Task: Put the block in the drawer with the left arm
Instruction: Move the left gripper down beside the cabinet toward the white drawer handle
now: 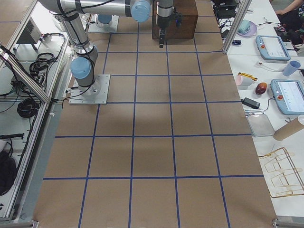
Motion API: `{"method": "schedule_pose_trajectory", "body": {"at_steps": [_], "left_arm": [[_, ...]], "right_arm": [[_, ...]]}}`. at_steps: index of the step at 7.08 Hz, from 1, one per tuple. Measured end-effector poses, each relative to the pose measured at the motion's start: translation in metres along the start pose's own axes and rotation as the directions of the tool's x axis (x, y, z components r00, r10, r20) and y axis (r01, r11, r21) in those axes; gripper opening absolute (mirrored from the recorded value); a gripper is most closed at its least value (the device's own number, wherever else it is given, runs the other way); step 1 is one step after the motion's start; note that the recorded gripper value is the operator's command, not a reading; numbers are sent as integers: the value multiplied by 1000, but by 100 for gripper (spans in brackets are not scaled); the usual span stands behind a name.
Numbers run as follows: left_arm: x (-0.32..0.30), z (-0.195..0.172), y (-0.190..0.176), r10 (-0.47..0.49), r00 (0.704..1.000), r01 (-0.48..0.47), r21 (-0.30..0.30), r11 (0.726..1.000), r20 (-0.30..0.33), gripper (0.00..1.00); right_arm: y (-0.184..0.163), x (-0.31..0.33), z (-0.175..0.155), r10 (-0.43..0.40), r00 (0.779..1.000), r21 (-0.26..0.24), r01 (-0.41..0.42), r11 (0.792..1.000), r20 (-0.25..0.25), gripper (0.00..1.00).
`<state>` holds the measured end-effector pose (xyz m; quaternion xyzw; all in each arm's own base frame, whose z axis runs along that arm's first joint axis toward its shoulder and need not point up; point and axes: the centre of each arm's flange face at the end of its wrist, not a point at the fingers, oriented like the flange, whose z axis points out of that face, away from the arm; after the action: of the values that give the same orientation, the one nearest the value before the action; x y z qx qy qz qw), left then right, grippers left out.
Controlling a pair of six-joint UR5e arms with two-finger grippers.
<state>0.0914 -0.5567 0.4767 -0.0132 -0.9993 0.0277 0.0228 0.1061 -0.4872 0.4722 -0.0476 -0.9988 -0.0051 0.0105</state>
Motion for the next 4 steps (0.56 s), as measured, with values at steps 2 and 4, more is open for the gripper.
{"method": "schedule_pose_trajectory", "body": {"at_steps": [2, 4], "left_arm": [[-34, 24, -10, 45, 998, -44, 8, 999, -49, 100], [-58, 48, -16, 95, 990, -94, 11, 995, -102, 100]], "right_arm": [[0, 0, 0, 0, 1000, 0, 0, 1000, 1, 100], [0, 0, 0, 0, 1000, -1, 0, 1000, 0, 100]]}}
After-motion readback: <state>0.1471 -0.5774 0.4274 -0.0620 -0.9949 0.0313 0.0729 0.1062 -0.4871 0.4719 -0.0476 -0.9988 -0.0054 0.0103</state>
